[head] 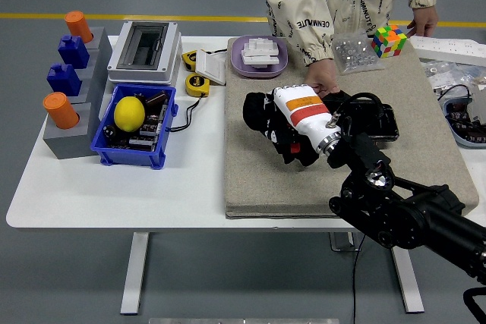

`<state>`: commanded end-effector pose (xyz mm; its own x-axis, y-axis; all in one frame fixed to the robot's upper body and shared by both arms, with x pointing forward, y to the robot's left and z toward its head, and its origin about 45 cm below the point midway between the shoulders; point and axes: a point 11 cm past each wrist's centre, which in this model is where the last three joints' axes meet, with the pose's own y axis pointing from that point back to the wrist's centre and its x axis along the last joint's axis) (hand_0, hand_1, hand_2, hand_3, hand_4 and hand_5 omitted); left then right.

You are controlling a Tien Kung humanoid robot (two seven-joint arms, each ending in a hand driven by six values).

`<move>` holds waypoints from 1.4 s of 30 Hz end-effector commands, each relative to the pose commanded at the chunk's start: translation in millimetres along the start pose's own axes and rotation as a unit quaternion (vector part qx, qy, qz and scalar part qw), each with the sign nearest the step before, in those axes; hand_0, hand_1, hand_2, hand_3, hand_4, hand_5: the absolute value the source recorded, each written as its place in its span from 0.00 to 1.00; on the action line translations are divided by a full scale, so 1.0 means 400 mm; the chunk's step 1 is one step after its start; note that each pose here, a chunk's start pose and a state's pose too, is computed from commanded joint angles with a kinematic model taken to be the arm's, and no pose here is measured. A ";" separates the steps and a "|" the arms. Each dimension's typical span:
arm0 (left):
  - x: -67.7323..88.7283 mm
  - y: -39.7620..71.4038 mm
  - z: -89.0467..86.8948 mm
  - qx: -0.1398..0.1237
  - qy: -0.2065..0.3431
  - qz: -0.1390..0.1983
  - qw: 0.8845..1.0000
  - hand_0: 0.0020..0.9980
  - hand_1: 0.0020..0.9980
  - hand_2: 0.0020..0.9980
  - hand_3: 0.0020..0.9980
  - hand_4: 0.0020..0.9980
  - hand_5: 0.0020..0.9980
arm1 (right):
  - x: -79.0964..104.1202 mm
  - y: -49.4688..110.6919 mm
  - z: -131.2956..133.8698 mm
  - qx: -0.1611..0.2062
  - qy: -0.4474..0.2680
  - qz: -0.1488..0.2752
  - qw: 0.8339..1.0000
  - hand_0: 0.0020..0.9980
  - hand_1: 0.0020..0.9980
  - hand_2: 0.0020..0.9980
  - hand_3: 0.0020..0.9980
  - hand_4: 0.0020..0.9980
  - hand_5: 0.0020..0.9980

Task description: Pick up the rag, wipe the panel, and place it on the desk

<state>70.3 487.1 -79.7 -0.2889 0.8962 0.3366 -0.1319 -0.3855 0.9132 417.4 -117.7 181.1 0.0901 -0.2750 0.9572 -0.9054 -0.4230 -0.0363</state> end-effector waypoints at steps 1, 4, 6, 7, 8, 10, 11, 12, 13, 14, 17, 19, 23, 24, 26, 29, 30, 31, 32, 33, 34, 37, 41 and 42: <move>0.000 0.000 0.002 -0.001 0.000 0.000 1.000 0.60 0.64 0.64 0.56 0.63 0.45 | 0.004 0.002 0.010 -0.004 0.002 0.001 1.000 0.15 0.23 0.29 0.36 0.84 0.02; -0.002 0.000 0.006 -0.003 0.001 -0.001 1.000 0.60 0.64 0.64 0.56 0.63 0.45 | 0.012 0.008 0.040 -0.015 0.007 0.003 1.000 0.15 0.23 0.29 0.36 0.84 0.02; -0.004 0.000 0.009 -0.004 0.002 -0.002 1.000 0.60 0.64 0.64 0.56 0.63 0.45 | 0.018 0.017 0.069 -0.026 0.013 0.003 1.000 0.15 0.23 0.29 0.36 0.84 0.02; -0.004 0.000 0.008 -0.004 0.002 -0.002 1.000 0.60 0.64 0.64 0.56 0.63 0.45 | 0.019 0.018 0.075 -0.028 0.014 0.003 1.000 0.15 0.23 0.29 0.36 0.84 0.02; -0.004 0.000 0.007 -0.003 0.003 -0.002 1.000 0.60 0.64 0.64 0.56 0.63 0.45 | 0.022 0.023 0.090 -0.033 0.016 0.004 0.999 0.15 0.23 0.29 0.36 0.84 0.02; -0.004 0.000 0.003 -0.002 0.004 -0.001 1.000 0.60 0.64 0.64 0.56 0.63 0.45 | 0.029 0.032 0.116 -0.043 0.021 0.005 0.999 0.15 0.23 0.30 0.36 0.84 0.02; -0.004 0.000 0.001 -0.001 0.005 -0.001 1.000 0.60 0.64 0.64 0.56 0.63 0.45 | 0.032 0.035 0.127 -0.047 0.023 0.005 0.999 0.15 0.23 0.30 0.36 0.84 0.02; -0.004 0.000 0.000 0.000 0.005 -0.001 1.000 0.60 0.64 0.64 0.56 0.63 0.45 | 0.037 0.040 0.142 -0.052 0.027 0.006 0.998 0.15 0.23 0.30 0.36 0.84 0.02; -0.004 0.000 -0.001 0.000 0.006 -0.001 1.000 0.60 0.64 0.64 0.56 0.63 0.45 | 0.041 0.045 0.155 -0.057 0.029 0.006 0.998 0.15 0.23 0.30 0.36 0.84 0.02; -0.004 0.000 -0.001 0.000 0.006 -0.001 1.000 0.60 0.64 0.64 0.56 0.63 0.45 | 0.044 0.048 0.163 -0.060 0.031 0.007 0.998 0.15 0.23 0.30 0.36 0.84 0.02; -0.005 0.000 0.002 -0.001 0.008 -0.002 1.000 0.60 0.64 0.64 0.56 0.63 0.45 | 0.057 0.065 0.207 -0.076 0.039 0.009 0.996 0.15 0.23 0.30 0.36 0.84 0.02; -0.006 0.000 0.004 -0.002 0.008 -0.002 1.000 0.60 0.64 0.64 0.56 0.63 0.45 | 0.066 0.075 0.231 -0.086 0.044 0.010 0.995 0.15 0.23 0.30 0.36 0.84 0.02; -0.007 0.000 0.005 -0.003 0.010 -0.003 1.000 0.60 0.64 0.64 0.56 0.63 0.45 | 0.083 0.099 0.280 -0.105 0.053 0.014 0.993 0.15 0.23 0.30 0.36 0.84 0.02; -0.008 0.000 0.005 -0.003 0.010 -0.003 1.000 0.60 0.64 0.64 0.56 0.63 0.45 | 0.088 0.107 0.296 -0.112 0.055 0.015 0.992 0.15 0.23 0.30 0.36 0.84 0.02; -0.008 0.000 0.005 -0.003 0.011 -0.003 1.000 0.60 0.64 0.64 0.56 0.63 0.45 | 0.098 0.121 0.322 -0.123 0.060 0.016 0.990 0.15 0.23 0.30 0.36 0.84 0.02; -0.007 0.000 0.005 -0.003 0.011 -0.003 1.000 0.60 0.64 0.64 0.56 0.63 0.45 | 0.113 0.142 0.360 -0.139 0.067 0.019 0.988 0.15 0.23 0.30 0.36 0.84 0.02; -0.007 0.000 0.005 -0.003 0.012 -0.003 1.000 0.60 0.64 0.64 0.56 0.63 0.45 | 0.119 0.149 0.373 -0.145 0.069 0.020 0.987 0.15 0.23 0.30 0.36 0.84 0.02; -0.008 0.000 0.006 -0.003 0.012 -0.003 1.000 0.60 0.64 0.64 0.56 0.63 0.45 | 0.126 0.158 0.388 -0.152 0.072 0.022 0.986 0.15 0.23 0.30 0.36 0.84 0.02; -0.008 0.000 0.006 -0.003 0.012 -0.003 1.000 0.60 0.64 0.64 0.56 0.63 0.45 | 0.132 0.165 0.401 -0.158 0.074 0.024 0.984 0.15 0.23 0.30 0.36 0.84 0.02; -0.008 0.000 0.005 -0.003 0.012 -0.003 1.000 0.60 0.64 0.64 0.56 0.63 0.45 | 0.136 0.170 0.409 -0.162 0.074 0.025 0.984 0.15 0.23 0.30 0.36 0.84 0.02; -0.008 0.000 0.005 -0.003 0.013 -0.003 1.000 0.60 0.64 0.64 0.56 0.63 0.45 | 0.141 0.174 0.418 -0.166 0.075 0.027 0.983 0.15 0.23 0.30 0.36 0.84 0.02; -0.009 0.000 0.002 -0.002 0.013 -0.003 1.000 0.60 0.64 0.64 0.56 0.63 0.45 | 0.158 0.183 0.437 -0.178 0.074 0.036 0.981 0.15 0.23 0.30 0.36 0.84 0.02; -0.010 0.000 0.008 -0.005 0.013 -0.004 1.000 0.60 0.64 0.64 0.56 0.63 0.45 | 0.175 0.190 0.454 -0.187 0.074 0.044 0.979 0.15 0.23 0.30 0.36 0.85 0.02; -0.010 0.000 0.009 -0.005 0.013 -0.004 1.000 0.60 0.64 0.64 0.56 0.63 0.45 | 0.178 0.192 0.458 -0.190 0.074 0.046 0.978 0.15 0.23 0.30 0.36 0.85 0.02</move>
<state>74.9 484.1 -80.2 -0.3119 0.8936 0.3228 -0.1440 -0.3803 0.9136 430.3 -328.1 194.0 -0.0346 -0.1570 0.9870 -0.9981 -0.0441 -0.0420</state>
